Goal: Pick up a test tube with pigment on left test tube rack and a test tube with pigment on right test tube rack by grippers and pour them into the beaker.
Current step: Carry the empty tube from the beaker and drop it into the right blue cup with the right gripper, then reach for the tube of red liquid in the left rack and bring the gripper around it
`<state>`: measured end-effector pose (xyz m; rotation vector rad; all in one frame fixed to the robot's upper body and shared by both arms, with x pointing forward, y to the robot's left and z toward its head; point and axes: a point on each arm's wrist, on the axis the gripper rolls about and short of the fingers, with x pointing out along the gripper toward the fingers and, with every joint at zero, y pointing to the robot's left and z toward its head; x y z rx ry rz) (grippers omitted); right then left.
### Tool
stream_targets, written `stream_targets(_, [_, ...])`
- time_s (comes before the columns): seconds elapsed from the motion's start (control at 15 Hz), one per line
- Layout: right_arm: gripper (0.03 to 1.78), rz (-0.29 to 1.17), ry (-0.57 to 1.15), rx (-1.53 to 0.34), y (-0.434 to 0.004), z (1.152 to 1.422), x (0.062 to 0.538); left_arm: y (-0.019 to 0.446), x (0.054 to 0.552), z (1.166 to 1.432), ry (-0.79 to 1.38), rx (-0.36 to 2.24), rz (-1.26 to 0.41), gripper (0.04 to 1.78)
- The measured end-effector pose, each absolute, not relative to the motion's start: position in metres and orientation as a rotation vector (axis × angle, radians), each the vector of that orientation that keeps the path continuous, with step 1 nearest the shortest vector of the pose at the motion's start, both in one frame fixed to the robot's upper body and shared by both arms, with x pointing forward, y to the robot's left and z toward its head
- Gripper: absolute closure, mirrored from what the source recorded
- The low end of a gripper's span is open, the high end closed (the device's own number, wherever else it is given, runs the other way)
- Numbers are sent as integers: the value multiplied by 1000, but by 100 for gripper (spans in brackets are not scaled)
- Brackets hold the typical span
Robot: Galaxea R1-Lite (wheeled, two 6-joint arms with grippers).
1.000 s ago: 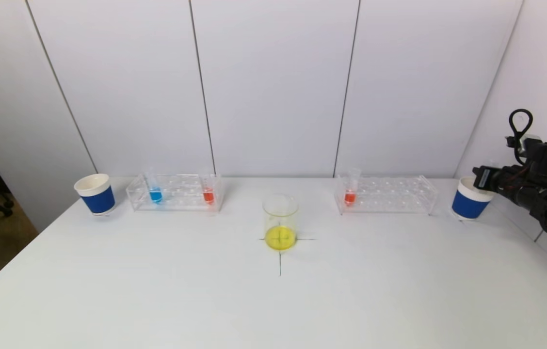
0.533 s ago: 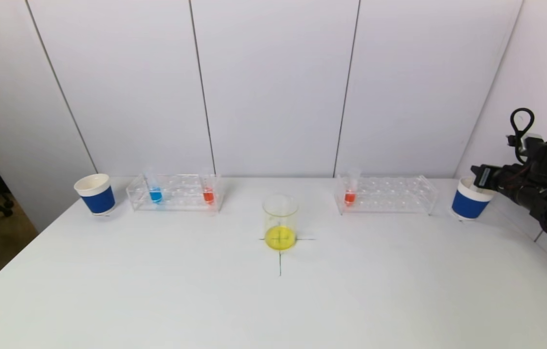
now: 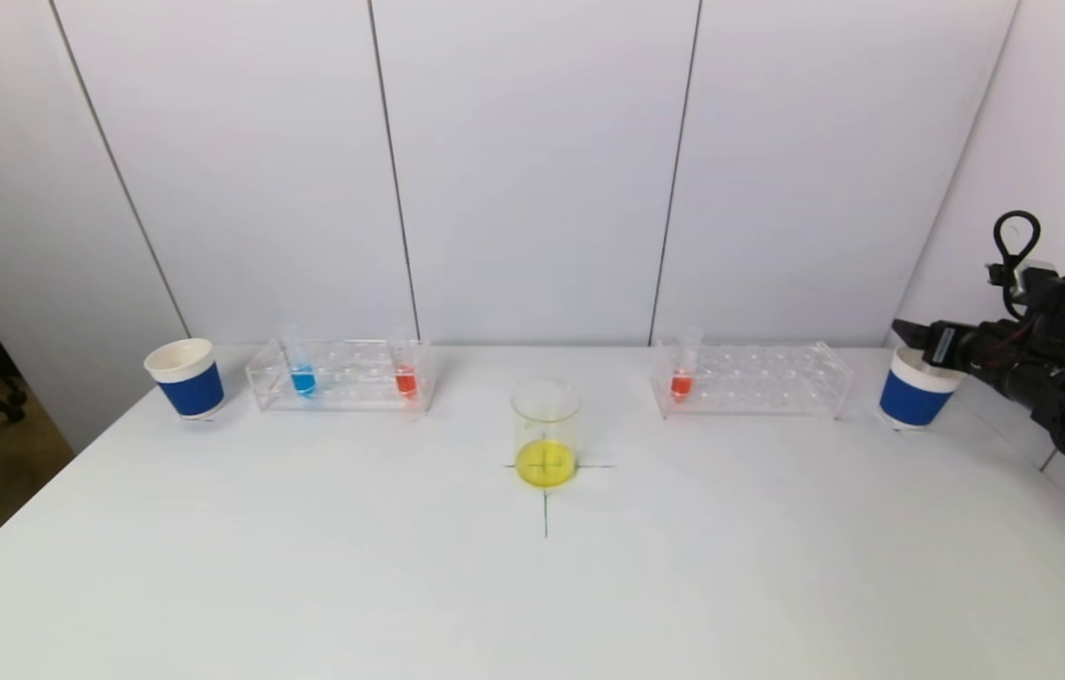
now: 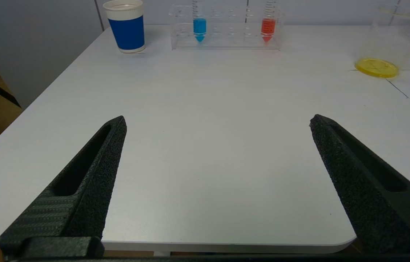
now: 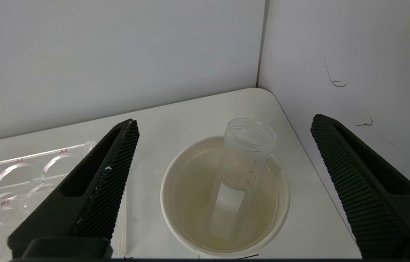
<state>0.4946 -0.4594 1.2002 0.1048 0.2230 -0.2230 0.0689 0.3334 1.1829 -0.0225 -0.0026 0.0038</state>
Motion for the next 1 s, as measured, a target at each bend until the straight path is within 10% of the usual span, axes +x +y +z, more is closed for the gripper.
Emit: stream_targets(1.0, [4, -55, 161, 77, -376, 1261, 435, 333, 69, 1183, -3, -22, 5, 6])
